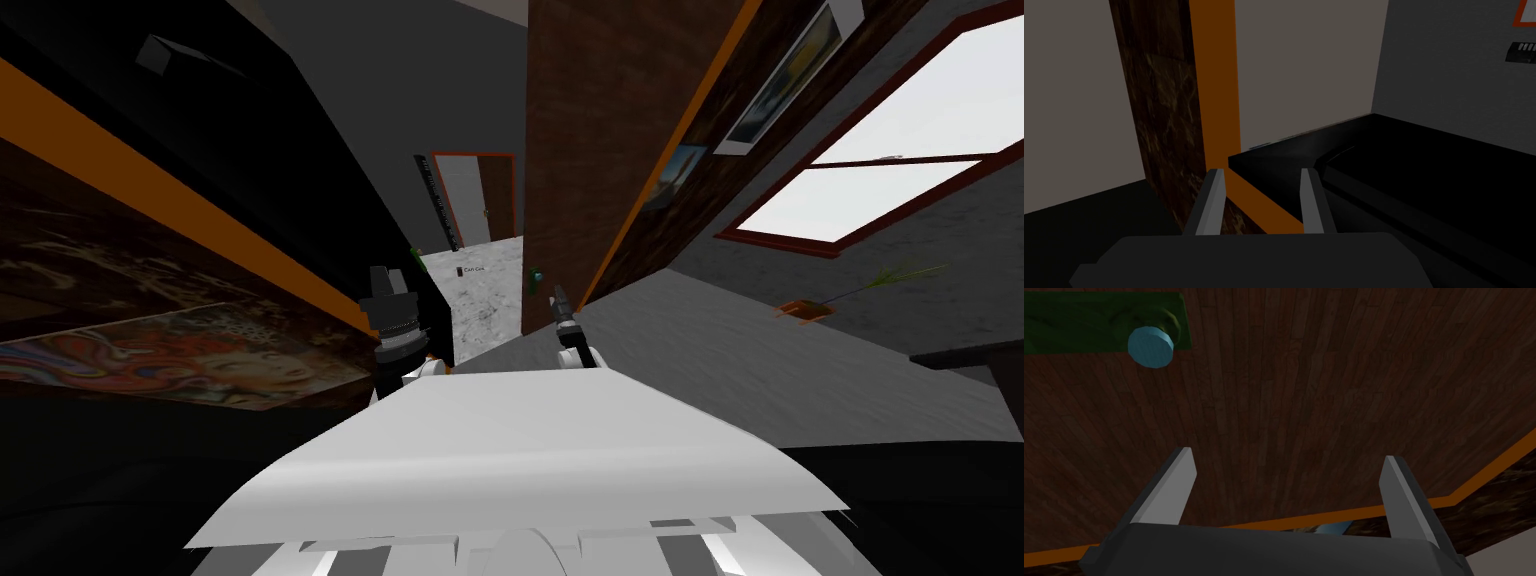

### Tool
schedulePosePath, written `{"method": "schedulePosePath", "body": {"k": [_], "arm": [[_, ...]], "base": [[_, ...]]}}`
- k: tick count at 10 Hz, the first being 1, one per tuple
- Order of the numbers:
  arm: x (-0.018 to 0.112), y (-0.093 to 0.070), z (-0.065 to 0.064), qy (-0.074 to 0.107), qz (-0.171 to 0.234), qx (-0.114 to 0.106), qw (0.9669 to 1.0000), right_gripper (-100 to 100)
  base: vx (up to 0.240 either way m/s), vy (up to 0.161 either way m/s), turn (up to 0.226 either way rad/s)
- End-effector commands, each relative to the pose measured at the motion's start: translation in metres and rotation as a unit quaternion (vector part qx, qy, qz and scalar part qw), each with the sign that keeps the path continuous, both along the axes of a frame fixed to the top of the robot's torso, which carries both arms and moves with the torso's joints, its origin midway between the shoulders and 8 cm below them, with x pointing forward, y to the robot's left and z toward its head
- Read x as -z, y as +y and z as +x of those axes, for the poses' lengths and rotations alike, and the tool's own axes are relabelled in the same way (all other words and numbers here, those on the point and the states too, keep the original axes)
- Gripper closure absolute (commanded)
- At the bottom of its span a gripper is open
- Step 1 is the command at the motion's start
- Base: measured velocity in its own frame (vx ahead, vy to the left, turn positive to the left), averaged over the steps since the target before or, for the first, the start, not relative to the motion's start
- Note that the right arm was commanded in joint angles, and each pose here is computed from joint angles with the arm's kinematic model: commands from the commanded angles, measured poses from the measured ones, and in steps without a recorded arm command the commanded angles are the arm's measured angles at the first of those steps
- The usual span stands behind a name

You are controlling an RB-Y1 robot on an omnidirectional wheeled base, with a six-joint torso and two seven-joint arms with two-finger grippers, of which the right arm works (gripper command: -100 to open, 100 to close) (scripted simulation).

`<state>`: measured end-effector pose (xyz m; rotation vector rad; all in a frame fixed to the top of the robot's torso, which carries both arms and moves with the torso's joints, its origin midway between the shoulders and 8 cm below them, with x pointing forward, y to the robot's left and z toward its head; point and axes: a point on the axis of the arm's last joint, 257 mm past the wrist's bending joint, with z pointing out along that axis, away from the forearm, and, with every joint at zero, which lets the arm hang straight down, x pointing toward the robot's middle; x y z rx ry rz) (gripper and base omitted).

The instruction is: Push the door open

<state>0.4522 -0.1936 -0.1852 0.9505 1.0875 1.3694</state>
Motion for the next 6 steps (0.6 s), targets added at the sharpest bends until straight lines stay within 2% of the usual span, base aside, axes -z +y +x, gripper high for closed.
{"method": "schedulePosePath", "body": {"k": [1, 6], "arm": [[0.012, 0.007, 0.006, 0.013, 0.0, -0.008, 0.9999, -100], [0.044, 0.03, 0.017, 0.051, -0.001, -0.03, 0.9983, -100]], "base": [[0.067, -0.123, 0.102], [0.048, -0.113, 0.077]]}}
